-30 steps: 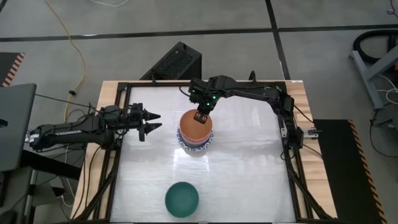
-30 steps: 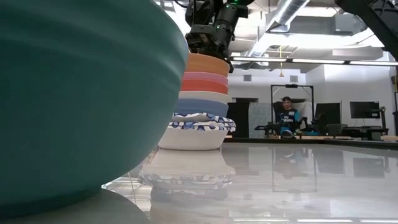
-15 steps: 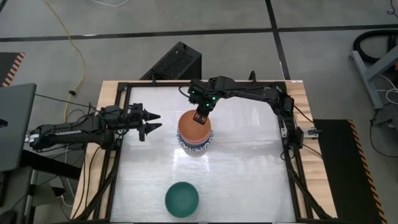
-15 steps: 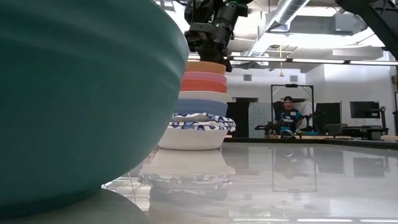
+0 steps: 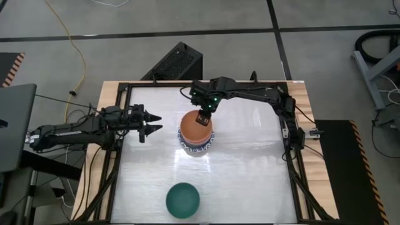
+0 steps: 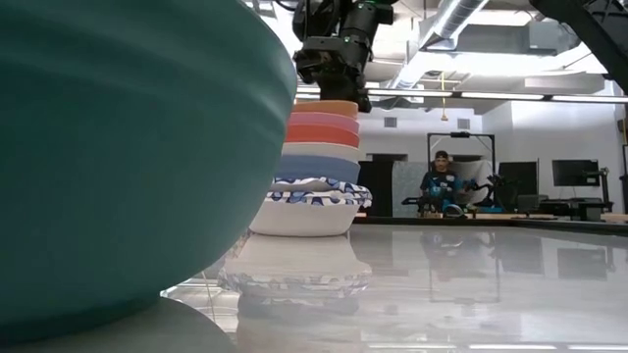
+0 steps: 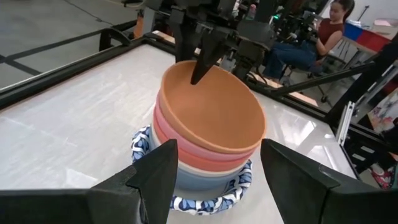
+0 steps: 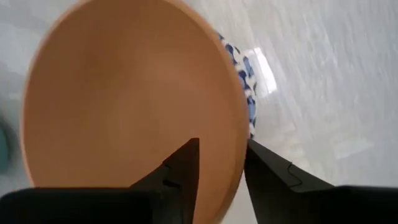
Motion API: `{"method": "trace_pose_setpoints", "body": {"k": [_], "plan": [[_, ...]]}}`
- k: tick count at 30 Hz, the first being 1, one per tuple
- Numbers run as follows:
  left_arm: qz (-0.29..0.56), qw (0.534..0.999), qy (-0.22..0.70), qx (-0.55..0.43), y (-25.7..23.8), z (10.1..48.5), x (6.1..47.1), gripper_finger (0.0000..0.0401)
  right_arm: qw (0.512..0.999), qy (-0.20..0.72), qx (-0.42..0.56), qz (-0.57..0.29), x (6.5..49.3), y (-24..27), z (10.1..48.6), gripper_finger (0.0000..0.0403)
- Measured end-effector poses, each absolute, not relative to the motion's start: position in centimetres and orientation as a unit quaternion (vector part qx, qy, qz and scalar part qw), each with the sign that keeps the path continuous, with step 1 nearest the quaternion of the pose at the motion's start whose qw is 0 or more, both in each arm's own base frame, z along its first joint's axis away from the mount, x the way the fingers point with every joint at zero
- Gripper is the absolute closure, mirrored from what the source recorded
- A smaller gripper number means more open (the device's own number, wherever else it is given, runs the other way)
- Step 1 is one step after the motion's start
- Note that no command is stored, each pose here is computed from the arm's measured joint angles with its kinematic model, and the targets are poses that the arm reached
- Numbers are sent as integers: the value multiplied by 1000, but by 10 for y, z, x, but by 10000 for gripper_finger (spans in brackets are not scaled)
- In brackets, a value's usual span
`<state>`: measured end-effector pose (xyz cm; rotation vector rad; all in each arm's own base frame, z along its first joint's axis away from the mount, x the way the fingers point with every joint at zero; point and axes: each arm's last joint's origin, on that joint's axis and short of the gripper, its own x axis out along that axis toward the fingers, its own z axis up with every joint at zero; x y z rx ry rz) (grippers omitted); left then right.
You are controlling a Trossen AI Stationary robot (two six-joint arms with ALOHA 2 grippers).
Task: Nest bowls inside each other
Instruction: Stack the yellow bowl on top of the pink bowl, then stack the green bowl on top of the orange bowl
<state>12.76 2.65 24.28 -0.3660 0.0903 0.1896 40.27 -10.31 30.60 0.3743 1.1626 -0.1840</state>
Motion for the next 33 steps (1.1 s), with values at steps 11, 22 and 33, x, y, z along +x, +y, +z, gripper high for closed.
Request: {"method": "trace_pose_setpoints", "body": {"k": [11,22,33], "plan": [[94,979,44,-176,26,243,127,182,804,568,154,-85,398,-103,305,241],[92,983,46,-154,26,243,127,182,824,545,108,-112,393,-104,342,237],[3,989,98,-112,10,235,132,182,846,505,57,-159,345,-87,418,237]]}}
